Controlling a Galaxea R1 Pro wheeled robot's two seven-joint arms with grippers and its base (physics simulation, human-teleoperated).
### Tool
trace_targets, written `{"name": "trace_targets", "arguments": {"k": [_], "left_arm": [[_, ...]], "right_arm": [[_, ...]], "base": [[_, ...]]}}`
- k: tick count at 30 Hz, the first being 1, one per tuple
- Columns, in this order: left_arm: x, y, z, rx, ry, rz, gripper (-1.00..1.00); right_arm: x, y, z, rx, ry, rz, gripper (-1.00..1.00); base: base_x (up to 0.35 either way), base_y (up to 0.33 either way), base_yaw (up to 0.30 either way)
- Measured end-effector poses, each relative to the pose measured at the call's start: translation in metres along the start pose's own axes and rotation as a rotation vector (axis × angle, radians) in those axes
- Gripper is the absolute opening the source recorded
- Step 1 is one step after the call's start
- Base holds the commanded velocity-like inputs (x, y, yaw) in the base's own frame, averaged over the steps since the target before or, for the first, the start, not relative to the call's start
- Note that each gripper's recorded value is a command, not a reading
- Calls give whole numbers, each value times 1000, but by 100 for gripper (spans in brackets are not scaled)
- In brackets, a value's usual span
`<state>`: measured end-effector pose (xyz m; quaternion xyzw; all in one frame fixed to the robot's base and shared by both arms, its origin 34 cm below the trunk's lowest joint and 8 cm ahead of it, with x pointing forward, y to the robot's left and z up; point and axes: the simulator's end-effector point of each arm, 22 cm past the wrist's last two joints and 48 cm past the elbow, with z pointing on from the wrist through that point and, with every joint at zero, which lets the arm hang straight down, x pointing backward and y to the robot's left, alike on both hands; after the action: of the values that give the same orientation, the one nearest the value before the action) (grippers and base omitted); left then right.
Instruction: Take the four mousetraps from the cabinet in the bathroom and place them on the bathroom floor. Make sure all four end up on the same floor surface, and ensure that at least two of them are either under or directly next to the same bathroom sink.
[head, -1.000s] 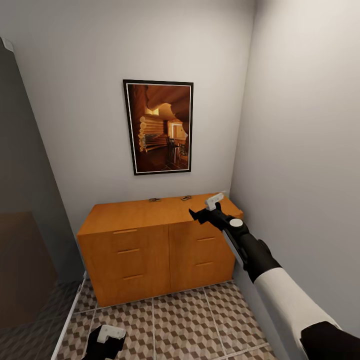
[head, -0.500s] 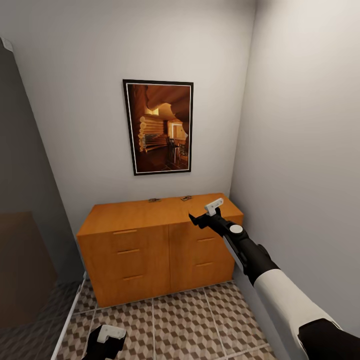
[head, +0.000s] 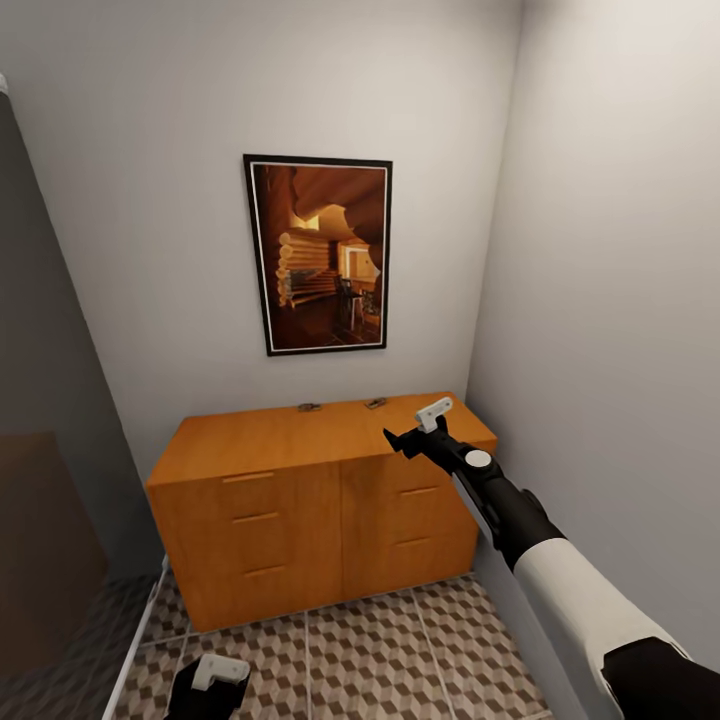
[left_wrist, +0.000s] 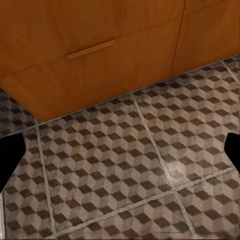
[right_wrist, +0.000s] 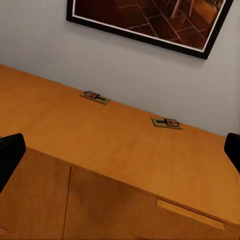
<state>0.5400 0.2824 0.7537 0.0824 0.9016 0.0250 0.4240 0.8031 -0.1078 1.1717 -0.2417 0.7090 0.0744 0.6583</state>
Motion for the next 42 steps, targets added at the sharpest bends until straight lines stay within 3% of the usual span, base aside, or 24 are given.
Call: {"name": "trace_targets", "arguments": {"k": [8,13,21,34,42], "left_arm": [[39,6,-9,-5,102,3,100],[98,9,-35,-8,188,9,100],[143,21,-59,-22,251,18,100],[149,22,-62,-23,258,21,100],[149,22,-63,-23,257,21,100]], "right_arm": [[0,-1,0,1,0,0,100],[0,-1,0,0,0,0,100],[-1,-1,-1,-2,-6,-1,100],[-6,-1,-1,-2,-26,-9,100],[-6,-1,-1,-2,-27,-10,100]], "base": [[19,8,0],[1,1,0],[0,0,0],[6,0,0],[187,0,0]]}}
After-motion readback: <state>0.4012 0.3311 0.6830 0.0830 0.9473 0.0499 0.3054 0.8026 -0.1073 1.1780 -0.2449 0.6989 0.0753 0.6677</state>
